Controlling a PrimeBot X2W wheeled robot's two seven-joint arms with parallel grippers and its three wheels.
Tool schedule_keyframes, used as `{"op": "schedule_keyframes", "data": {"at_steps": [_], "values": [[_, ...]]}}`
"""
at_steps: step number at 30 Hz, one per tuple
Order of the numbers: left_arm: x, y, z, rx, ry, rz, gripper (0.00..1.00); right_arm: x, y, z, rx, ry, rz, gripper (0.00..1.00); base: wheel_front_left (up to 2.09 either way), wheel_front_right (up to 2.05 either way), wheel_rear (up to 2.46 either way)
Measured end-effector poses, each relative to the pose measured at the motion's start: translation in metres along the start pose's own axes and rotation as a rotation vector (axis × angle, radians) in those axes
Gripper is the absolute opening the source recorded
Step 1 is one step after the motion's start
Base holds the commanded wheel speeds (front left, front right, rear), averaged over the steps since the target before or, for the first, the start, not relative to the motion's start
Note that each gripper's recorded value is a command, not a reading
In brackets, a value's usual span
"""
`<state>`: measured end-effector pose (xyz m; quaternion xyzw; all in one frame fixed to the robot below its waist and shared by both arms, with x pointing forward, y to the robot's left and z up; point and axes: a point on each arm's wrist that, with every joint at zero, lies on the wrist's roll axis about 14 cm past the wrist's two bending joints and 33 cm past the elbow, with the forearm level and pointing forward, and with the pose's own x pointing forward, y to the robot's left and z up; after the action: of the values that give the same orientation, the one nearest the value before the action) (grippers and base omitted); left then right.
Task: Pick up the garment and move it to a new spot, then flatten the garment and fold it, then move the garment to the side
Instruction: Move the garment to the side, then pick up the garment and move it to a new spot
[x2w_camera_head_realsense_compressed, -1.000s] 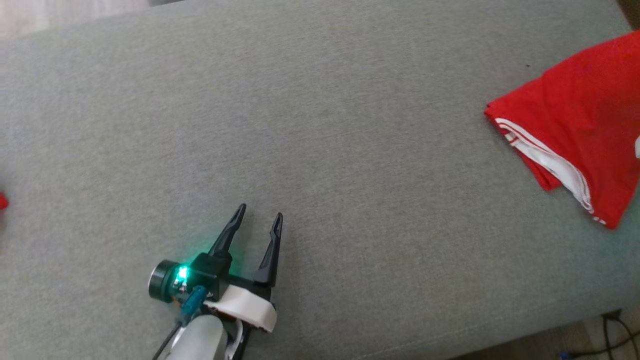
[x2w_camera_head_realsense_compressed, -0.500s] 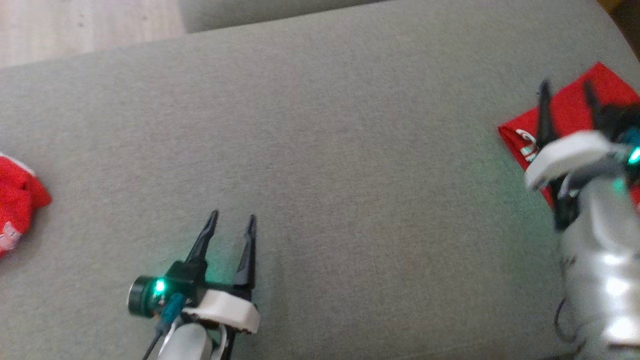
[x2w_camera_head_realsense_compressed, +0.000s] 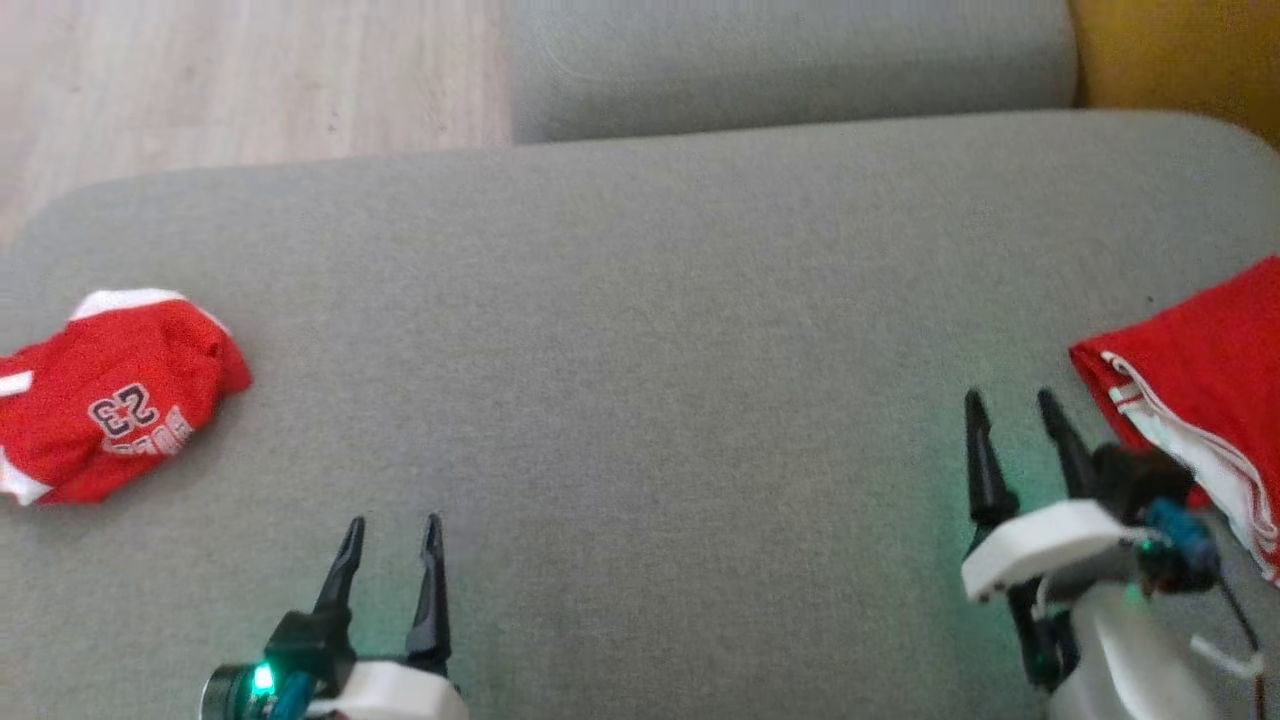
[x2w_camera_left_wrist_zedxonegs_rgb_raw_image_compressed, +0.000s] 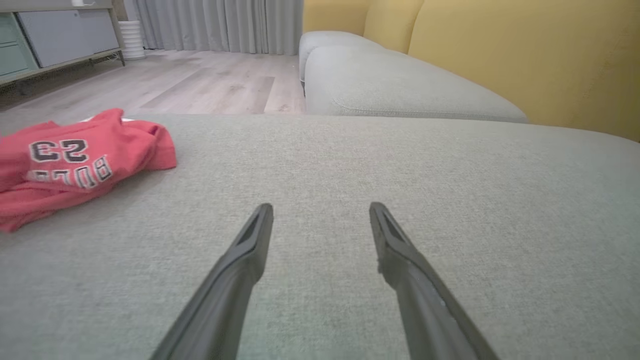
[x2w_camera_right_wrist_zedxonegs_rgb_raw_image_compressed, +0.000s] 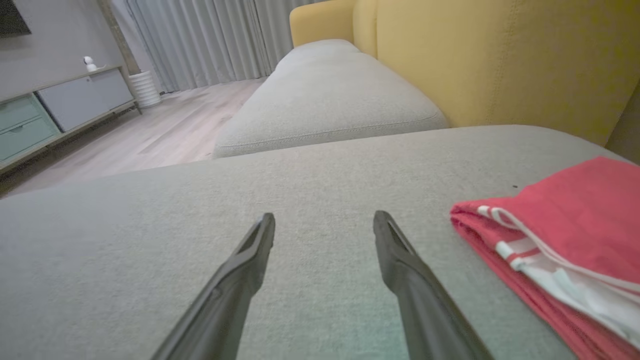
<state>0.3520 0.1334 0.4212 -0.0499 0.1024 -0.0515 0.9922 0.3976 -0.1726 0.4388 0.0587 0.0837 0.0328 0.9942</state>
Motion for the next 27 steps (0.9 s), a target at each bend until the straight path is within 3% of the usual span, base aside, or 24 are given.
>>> {"op": "schedule_keyframes", "data": {"at_steps": [18,27], "values": [[-0.029,0.025,0.000,-0.033,-0.022,0.098,1.00,-0.011,0.038,-0.015,0.007,0.037,0.107,1.00,0.00,0.00,0.00],[-0.063,0.069,-0.007,-0.071,-0.025,0.269,1.00,0.009,0.107,-0.025,-0.017,0.079,0.306,1.00,0.00,0.00,0.00]]}}
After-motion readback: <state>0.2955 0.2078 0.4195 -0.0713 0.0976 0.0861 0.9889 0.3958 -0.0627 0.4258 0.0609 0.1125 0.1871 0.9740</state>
